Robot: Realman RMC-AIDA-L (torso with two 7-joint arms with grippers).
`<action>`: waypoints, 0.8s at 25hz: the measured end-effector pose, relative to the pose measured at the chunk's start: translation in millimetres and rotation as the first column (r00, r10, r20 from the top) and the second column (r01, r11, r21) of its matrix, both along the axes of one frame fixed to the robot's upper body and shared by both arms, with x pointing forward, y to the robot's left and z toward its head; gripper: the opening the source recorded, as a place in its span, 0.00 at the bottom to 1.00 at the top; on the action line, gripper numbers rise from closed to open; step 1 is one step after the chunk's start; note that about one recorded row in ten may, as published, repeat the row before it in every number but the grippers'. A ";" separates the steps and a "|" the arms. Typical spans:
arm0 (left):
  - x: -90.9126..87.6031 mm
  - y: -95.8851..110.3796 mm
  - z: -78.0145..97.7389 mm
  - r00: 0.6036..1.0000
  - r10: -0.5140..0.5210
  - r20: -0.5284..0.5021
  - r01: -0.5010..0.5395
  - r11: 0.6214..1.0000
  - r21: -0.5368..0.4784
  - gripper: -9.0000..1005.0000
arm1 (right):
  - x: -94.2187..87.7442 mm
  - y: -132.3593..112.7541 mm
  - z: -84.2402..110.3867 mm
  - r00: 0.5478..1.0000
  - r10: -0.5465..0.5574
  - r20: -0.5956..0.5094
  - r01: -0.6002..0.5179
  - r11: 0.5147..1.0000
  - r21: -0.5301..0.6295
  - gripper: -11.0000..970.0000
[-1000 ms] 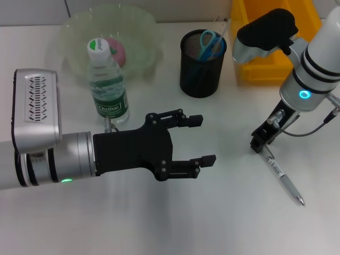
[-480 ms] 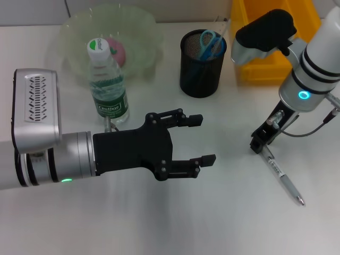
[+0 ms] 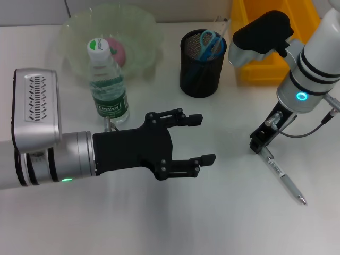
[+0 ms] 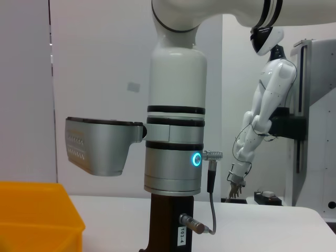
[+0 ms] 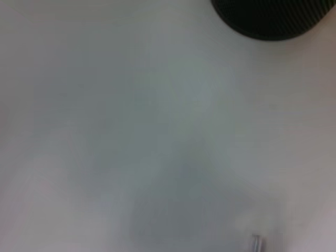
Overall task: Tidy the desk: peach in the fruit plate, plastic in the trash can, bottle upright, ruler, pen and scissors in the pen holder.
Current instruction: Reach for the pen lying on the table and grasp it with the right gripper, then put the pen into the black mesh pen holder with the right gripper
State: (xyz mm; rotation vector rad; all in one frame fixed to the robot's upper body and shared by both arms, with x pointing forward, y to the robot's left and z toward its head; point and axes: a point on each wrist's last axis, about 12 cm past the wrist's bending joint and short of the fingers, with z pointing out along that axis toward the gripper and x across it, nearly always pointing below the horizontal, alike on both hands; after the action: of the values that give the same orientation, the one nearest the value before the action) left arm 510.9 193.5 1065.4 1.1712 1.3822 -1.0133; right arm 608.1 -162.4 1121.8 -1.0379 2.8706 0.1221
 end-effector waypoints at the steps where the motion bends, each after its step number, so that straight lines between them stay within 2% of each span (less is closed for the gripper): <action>1: 0.2 0.1 -0.1 1.000 0.002 0.000 -0.002 1.000 0.001 0.78 | 0.1 -0.1 -0.1 1.000 0.000 0.001 0.000 1.000 0.001 0.34; 7: 0.9 0.4 -0.4 1.000 0.007 0.000 -0.007 1.000 0.004 0.78 | 0.1 -0.1 -0.7 1.000 0.001 0.000 -0.001 1.000 0.000 0.31; 12: 0.9 0.3 -0.5 1.000 0.008 0.000 -0.008 1.000 0.004 0.78 | 0.3 0.1 -0.3 1.000 0.002 0.002 -0.002 1.000 0.000 0.23; 20: 1.0 0.4 -0.5 1.000 0.009 0.000 -0.009 1.000 0.005 0.78 | 0.1 1.1 -0.6 1.000 0.015 0.007 -0.015 1.000 -0.007 0.22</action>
State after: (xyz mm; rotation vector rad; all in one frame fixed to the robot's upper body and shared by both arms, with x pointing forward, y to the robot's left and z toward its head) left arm 511.9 193.8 1064.9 1.1680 1.3892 -1.0040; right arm 608.1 -161.4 1121.2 -1.0589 2.8596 0.1100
